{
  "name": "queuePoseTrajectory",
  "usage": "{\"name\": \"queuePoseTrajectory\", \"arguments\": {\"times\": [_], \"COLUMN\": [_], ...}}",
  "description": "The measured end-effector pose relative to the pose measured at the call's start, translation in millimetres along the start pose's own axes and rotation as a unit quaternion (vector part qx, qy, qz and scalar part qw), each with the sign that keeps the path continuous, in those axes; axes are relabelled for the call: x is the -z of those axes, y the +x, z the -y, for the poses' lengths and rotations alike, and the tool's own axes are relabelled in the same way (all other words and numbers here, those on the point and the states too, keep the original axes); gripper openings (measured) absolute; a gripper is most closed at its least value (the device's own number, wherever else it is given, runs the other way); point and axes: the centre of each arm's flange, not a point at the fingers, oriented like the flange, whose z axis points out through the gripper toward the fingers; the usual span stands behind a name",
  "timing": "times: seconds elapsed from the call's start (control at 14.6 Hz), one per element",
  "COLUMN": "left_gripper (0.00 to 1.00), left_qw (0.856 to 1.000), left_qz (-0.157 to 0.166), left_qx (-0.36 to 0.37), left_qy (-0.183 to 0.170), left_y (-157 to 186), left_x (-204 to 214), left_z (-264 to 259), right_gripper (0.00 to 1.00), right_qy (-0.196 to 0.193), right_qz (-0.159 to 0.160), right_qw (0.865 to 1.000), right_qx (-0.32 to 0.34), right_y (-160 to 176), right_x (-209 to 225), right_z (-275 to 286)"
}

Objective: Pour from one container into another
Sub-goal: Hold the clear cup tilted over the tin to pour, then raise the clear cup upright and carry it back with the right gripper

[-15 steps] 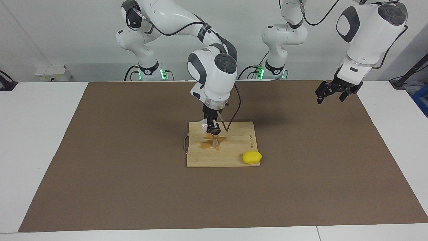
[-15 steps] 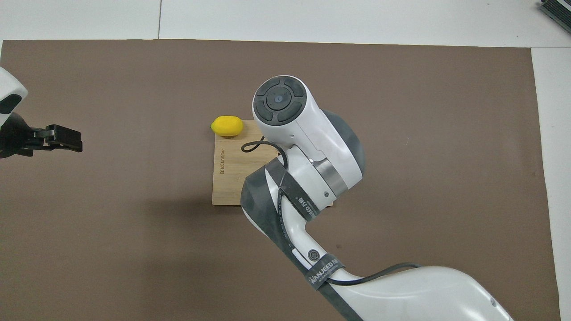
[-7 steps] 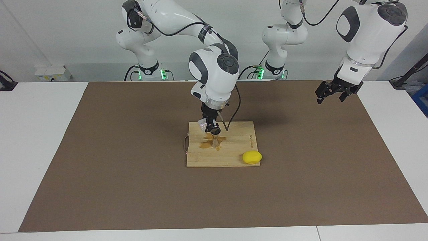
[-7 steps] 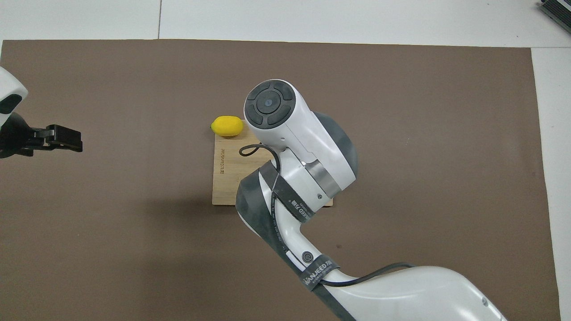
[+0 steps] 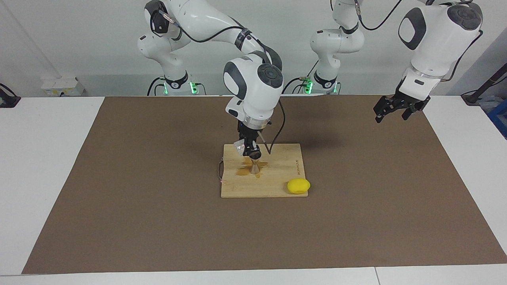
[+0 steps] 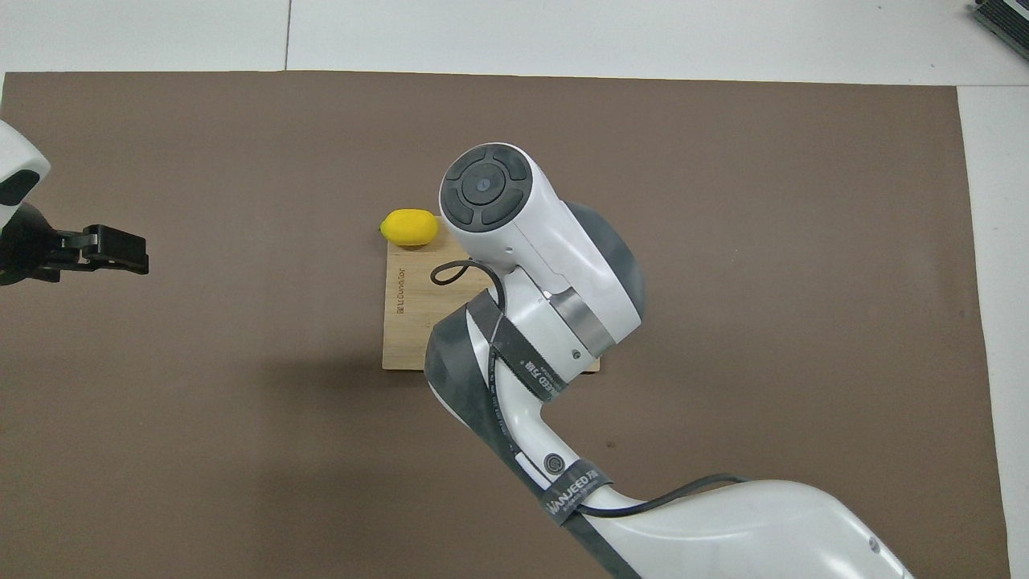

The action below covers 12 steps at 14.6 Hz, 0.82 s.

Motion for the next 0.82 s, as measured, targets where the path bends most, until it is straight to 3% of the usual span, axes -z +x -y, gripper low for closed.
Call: {"name": "queuePoseTrajectory", "arguments": {"times": [0.27, 0.82], "left_gripper": [1.0, 1.0], "left_qw": [1.0, 1.0], "left_qz": [0.0, 0.0], "left_qx": [0.0, 0.0], "left_qy": [0.0, 0.0], "left_y": [0, 0], "left_x": [0, 0], "left_z": [0, 0], "right_gripper": [0.51, 0.51], "right_qy": [-0.002, 0.014], "right_qz": [0.013, 0.106], "right_qw": [1.0, 0.993], "right_qx": [0.003, -0.045], "right_y": [-7, 26], "right_x": [2, 13], "right_z": [-2, 16]}}
